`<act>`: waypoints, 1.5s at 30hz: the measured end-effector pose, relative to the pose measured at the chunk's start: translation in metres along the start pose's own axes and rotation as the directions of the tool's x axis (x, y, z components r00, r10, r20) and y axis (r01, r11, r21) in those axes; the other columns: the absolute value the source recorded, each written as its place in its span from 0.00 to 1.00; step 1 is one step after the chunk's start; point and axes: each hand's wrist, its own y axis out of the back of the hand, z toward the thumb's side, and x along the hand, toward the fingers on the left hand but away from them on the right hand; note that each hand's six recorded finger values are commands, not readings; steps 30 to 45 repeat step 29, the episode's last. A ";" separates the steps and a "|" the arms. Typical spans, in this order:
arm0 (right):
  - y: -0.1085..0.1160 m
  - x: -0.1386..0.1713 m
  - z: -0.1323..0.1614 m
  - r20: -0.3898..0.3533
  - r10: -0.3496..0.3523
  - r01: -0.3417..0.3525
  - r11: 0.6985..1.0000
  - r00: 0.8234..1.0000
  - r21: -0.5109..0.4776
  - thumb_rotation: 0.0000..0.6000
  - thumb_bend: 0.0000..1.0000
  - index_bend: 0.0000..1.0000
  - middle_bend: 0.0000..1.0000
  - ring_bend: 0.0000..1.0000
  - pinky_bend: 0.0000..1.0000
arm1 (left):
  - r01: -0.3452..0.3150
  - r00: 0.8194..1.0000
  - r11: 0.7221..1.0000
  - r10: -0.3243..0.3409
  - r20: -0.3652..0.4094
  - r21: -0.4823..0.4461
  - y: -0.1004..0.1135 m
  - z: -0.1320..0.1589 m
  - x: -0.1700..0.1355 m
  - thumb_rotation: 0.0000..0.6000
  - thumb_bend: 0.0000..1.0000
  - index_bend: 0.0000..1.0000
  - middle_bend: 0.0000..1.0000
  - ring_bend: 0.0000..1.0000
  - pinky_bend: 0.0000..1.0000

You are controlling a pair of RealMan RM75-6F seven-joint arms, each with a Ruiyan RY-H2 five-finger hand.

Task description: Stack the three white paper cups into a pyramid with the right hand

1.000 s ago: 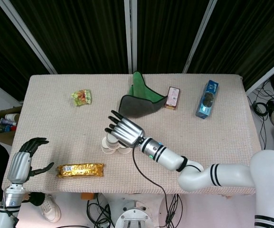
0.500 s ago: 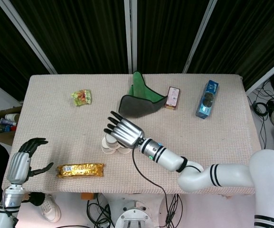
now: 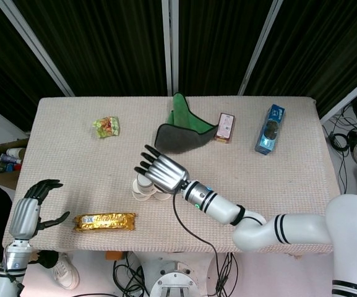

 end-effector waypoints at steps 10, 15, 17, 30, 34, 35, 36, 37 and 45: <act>0.019 0.054 -0.044 0.149 -0.115 0.119 0.993 0.982 -0.015 1.00 0.35 0.10 0.18 0.07 0.05 | -0.001 1.000 0.996 0.002 -0.007 0.092 0.012 -0.007 0.002 1.00 0.15 0.27 0.23 0.17 0.21; 0.003 0.131 -0.099 0.364 -0.174 0.205 0.977 0.915 -0.050 1.00 0.35 0.09 0.16 0.05 0.05 | -0.004 0.997 0.965 0.025 -0.079 0.264 0.035 -0.030 0.005 1.00 0.15 0.27 0.23 0.17 0.21; -0.007 0.164 -0.115 0.437 -0.183 0.238 0.968 0.881 -0.075 1.00 0.35 0.08 0.15 0.03 0.05 | -0.002 0.992 0.946 0.042 -0.118 0.323 0.049 -0.041 0.006 1.00 0.15 0.27 0.23 0.17 0.21; -0.084 0.344 -0.141 0.676 -0.088 0.314 0.924 0.731 -0.219 1.00 0.36 0.02 0.12 0.00 0.02 | 0.007 0.991 0.931 0.043 -0.127 0.365 0.061 -0.033 -0.010 1.00 0.13 0.26 0.23 0.17 0.20; -0.084 0.344 -0.141 0.676 -0.088 0.314 0.924 0.731 -0.219 1.00 0.36 0.02 0.12 0.00 0.02 | 0.007 0.991 0.931 0.043 -0.127 0.365 0.061 -0.033 -0.010 1.00 0.13 0.26 0.23 0.17 0.20; -0.084 0.344 -0.141 0.676 -0.088 0.314 0.924 0.731 -0.219 1.00 0.36 0.02 0.12 0.00 0.02 | 0.007 0.991 0.931 0.043 -0.127 0.365 0.061 -0.033 -0.010 1.00 0.13 0.26 0.23 0.17 0.20; -0.084 0.344 -0.141 0.676 -0.088 0.314 0.924 0.731 -0.219 1.00 0.36 0.02 0.12 0.00 0.02 | 0.007 0.991 0.931 0.043 -0.127 0.365 0.061 -0.033 -0.010 1.00 0.13 0.26 0.23 0.17 0.20; -0.084 0.344 -0.141 0.676 -0.088 0.314 0.924 0.731 -0.219 1.00 0.36 0.02 0.12 0.00 0.02 | 0.007 0.991 0.931 0.043 -0.127 0.365 0.061 -0.033 -0.010 1.00 0.13 0.26 0.23 0.17 0.20; -0.084 0.344 -0.141 0.676 -0.088 0.314 0.924 0.731 -0.219 1.00 0.36 0.02 0.12 0.00 0.02 | 0.007 0.991 0.931 0.043 -0.127 0.365 0.061 -0.033 -0.010 1.00 0.13 0.26 0.23 0.17 0.20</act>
